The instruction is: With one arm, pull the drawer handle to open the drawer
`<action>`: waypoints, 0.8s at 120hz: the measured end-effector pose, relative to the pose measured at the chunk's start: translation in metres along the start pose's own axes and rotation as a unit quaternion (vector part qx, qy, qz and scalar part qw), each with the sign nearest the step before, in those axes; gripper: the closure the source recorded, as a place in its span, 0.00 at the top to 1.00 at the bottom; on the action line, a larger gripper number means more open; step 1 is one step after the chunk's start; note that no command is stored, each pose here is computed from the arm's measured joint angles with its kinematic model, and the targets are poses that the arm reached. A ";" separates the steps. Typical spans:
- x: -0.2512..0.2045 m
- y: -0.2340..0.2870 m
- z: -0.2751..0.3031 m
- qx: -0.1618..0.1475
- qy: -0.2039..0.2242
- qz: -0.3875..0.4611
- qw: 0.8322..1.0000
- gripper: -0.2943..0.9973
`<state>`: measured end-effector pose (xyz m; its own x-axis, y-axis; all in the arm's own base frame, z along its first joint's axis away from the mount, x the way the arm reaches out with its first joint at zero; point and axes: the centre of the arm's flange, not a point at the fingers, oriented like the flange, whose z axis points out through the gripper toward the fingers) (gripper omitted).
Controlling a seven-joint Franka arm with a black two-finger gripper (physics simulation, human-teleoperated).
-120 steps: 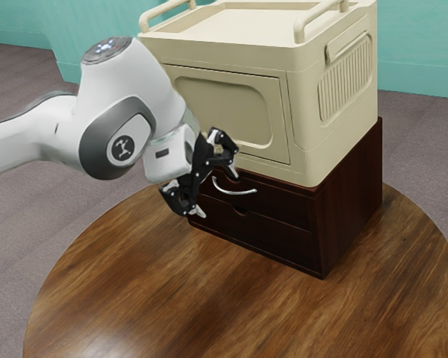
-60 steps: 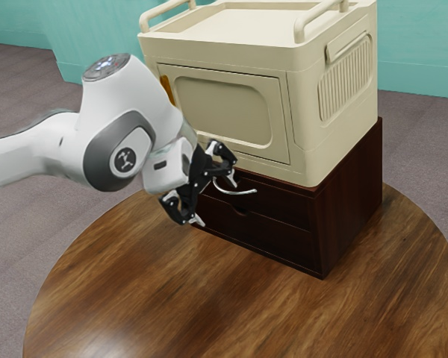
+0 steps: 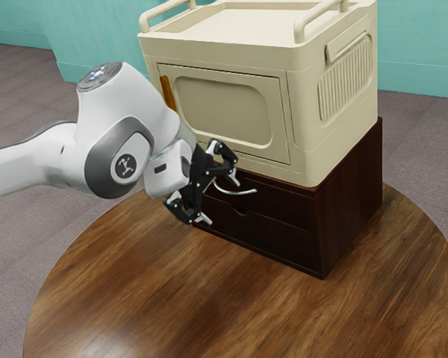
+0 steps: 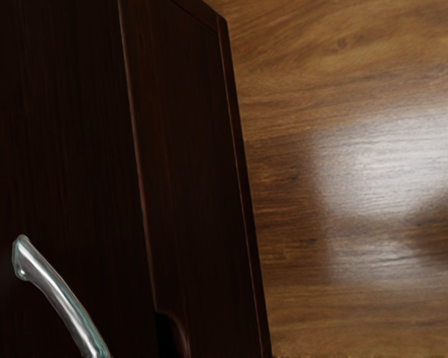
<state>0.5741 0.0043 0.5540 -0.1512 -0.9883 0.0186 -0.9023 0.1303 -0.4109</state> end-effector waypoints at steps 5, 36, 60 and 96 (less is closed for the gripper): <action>0.000 0.001 0.001 0.001 0.000 0.000 1.000 0.69; -0.001 0.001 0.004 0.007 -0.001 0.002 1.000 0.61; -0.001 0.000 0.003 0.011 0.002 0.000 1.000 0.49; -0.003 0.000 0.002 0.011 0.004 -0.004 1.000 0.35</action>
<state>0.5748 0.0069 0.5524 -0.1478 -0.9886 0.0284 -0.8942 0.1213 -0.4309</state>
